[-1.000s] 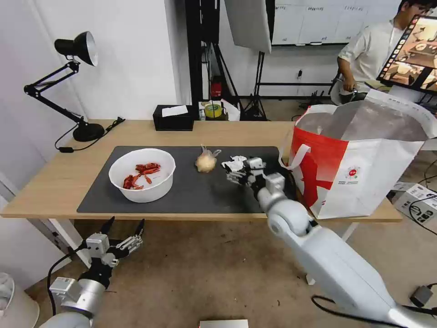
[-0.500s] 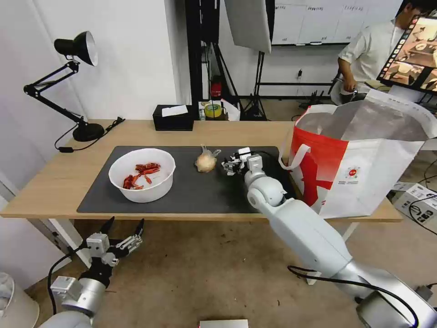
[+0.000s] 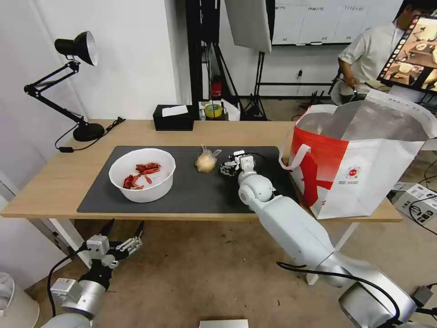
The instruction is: Pick up the trash from the table and place it into the takeout bag.
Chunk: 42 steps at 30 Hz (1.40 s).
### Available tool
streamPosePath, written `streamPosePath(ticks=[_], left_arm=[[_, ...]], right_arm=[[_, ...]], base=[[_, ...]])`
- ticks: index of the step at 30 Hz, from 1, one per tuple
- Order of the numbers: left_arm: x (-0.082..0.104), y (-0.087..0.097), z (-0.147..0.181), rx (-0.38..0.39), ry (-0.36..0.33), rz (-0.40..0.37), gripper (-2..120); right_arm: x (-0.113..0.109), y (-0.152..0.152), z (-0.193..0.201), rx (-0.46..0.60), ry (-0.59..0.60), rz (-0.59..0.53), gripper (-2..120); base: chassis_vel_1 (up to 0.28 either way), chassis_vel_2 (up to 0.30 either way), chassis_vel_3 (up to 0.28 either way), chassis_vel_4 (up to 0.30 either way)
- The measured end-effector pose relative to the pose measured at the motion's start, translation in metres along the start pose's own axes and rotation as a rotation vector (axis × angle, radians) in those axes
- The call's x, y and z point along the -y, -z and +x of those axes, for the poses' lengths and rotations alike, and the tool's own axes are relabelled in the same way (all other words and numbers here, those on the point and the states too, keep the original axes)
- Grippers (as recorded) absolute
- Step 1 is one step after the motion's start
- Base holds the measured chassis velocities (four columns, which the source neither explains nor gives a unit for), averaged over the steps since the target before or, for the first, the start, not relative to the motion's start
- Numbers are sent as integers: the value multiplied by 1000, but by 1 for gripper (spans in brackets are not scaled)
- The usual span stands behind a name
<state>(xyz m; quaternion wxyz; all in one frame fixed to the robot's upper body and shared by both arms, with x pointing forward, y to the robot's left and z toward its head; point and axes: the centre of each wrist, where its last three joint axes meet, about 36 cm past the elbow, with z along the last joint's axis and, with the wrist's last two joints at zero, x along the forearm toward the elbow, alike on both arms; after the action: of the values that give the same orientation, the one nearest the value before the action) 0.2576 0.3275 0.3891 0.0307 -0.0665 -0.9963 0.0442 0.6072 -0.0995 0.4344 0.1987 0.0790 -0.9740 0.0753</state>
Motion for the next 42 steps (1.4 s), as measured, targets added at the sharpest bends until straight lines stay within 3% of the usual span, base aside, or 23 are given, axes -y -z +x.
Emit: streamPosePath(ticks=[21,26,31,34,36,38,42], left_arm=[[3,2,1,7,-4,2,100],[4,2,2,9,-5,3,100],[5,3,3,9,-5,3,100],[6,3,3,11,-5,4,100],[6,3,3,12,-5,4,100],[6,3,3,12,-6,5,100],[7,2,3,12,-8,6,100]], right_arm=[[1,3,11,9,51,-25,99],[1,1,14,-6,56,-18,84],[0,0,15,-8,57,-17,76],[1,0,16,-7,60,-17,65],[1,0,16,-7,60,-17,65],[1,1,17,-5,63,-18,49],[1,1,18,-5,65,-19,39]], base=[[0,0,0,0],[0,0,0,0],[0,0,0,0],[0,0,0,0],[0,0,0,0],[0,0,0,0],[0,0,0,0]])
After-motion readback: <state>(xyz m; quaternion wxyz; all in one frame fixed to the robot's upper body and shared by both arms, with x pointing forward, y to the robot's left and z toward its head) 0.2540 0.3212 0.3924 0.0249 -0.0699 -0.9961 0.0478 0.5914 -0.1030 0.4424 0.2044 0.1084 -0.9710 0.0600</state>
